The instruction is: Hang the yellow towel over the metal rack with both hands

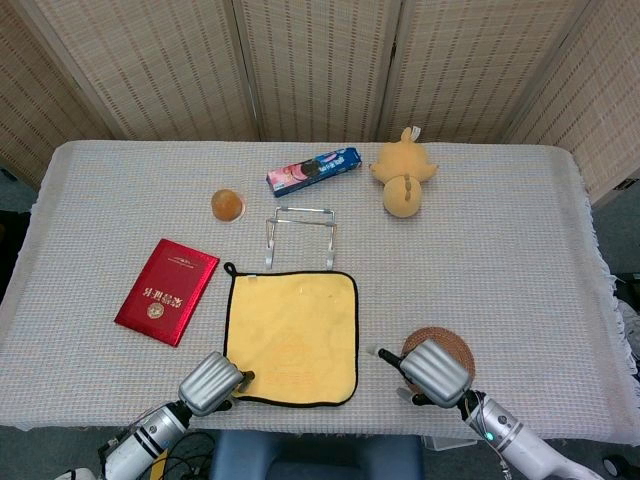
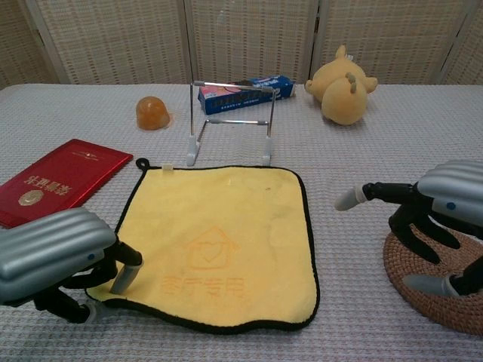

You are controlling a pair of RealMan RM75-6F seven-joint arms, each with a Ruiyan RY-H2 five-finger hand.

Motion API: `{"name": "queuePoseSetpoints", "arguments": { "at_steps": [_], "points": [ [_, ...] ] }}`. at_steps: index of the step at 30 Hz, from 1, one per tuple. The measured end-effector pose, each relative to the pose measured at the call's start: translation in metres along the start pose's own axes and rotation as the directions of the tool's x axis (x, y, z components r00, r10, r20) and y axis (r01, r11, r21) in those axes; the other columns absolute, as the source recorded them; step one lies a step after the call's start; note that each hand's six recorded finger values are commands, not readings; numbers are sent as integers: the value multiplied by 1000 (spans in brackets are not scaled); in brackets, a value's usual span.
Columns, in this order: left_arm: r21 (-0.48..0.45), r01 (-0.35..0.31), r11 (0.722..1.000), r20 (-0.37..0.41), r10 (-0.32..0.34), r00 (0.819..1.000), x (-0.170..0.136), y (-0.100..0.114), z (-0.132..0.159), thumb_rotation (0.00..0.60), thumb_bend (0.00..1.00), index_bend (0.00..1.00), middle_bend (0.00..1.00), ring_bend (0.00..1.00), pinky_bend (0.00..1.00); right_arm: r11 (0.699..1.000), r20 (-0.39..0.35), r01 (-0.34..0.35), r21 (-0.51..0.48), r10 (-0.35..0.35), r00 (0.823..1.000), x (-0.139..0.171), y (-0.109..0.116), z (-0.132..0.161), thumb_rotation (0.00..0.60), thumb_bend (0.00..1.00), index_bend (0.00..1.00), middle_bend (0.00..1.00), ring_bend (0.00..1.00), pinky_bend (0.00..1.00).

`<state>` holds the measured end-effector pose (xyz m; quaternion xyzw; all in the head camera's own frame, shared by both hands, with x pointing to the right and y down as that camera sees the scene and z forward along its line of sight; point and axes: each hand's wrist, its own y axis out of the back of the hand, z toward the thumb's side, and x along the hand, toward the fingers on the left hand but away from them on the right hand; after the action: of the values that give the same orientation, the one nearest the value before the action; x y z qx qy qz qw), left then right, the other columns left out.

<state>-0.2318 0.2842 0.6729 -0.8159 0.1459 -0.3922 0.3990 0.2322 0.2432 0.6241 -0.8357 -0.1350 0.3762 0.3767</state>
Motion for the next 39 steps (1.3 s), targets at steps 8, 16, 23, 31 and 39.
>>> {"name": "queuePoseSetpoints", "arguments": {
  "at_steps": [8, 16, 23, 31, 39],
  "points": [
    [-6, 7, 1000, -10, -7, 1000, -2, 1, -1, 600, 424, 684, 1000, 999, 1000, 1000, -78, -24, 1, 24, 997, -30, -18, 23, 600, 189, 330, 920, 1000, 1000],
    [-7, 14, 1000, -18, -14, 1000, -3, -1, -2, 600, 423, 684, 1000, 999, 1000, 998, -111, -59, 12, 60, 992, -50, -34, 35, 600, 188, 397, 937, 1000, 1000],
    [-5, 17, 1000, -22, -17, 1000, -4, -1, -4, 600, 423, 683, 1000, 999, 1000, 997, -119, -75, 29, 78, 990, -62, -42, 42, 600, 227, 409, 937, 1000, 1000],
    [-8, 19, 1000, -27, -19, 999, -5, -2, -6, 600, 423, 683, 1000, 999, 1000, 995, -112, -93, 32, 96, 989, -69, -51, 43, 600, 242, 429, 937, 1000, 1000],
    [-6, 14, 1000, -27, -14, 1000, -6, -2, -6, 600, 423, 683, 1000, 999, 1000, 995, -111, -94, 27, 97, 989, -79, -56, 46, 600, 275, 438, 938, 1000, 1000]
  ]
}}
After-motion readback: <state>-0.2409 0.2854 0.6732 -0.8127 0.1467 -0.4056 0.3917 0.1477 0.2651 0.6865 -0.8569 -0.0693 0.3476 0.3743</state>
